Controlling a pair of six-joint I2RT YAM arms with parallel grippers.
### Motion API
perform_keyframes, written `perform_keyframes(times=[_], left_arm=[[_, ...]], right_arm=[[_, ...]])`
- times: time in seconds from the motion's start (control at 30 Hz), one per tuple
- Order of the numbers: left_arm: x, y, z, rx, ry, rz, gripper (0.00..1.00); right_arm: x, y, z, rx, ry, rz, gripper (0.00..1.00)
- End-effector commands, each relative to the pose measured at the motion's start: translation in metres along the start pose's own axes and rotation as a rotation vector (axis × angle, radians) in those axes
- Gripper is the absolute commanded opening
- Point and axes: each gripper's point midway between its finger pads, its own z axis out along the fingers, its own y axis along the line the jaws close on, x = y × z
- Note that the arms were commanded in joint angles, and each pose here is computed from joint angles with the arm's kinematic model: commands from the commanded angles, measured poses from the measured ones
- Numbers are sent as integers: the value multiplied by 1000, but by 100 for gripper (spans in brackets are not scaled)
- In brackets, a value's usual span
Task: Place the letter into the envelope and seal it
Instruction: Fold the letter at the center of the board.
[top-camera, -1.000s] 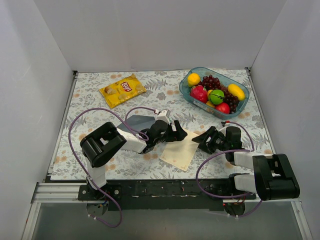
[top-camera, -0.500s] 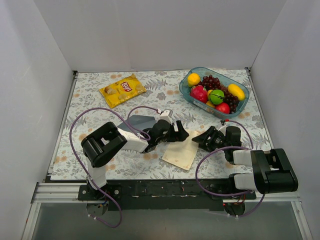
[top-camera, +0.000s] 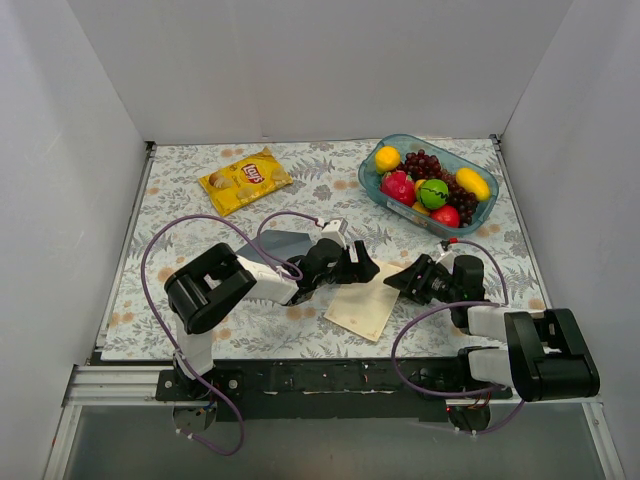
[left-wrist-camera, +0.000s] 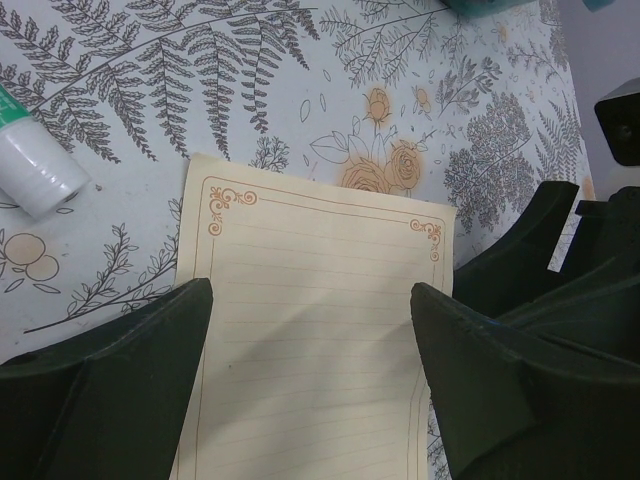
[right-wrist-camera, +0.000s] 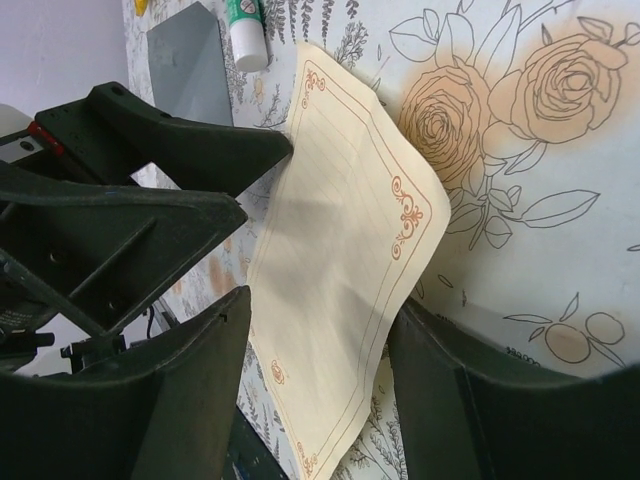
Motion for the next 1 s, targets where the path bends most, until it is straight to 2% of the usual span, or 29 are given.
perform_keyframes(times=[0.0, 0.17, 0.57, 0.77, 0.87, 0.97], left_arm=[[68, 60, -12, -188, 215, 20, 81], [68, 61, -12, -189, 217, 23, 81], [68, 59, -11, -174, 216, 40, 82], [60, 55, -11, -166, 198, 61, 83], [53, 49, -12, -156, 184, 77, 84], [43, 43, -12, -153, 165, 98, 85]], right_arm=[[-6, 12, -2, -53, -28, -64, 64], [-7, 13, -1, -58, -24, -66, 60], [2, 7, 3, -71, 18, -54, 39], [5, 7, 2, -86, 23, -67, 22], [5, 9, 2, -99, 23, -81, 4], [7, 10, 1, -107, 28, -90, 1]])
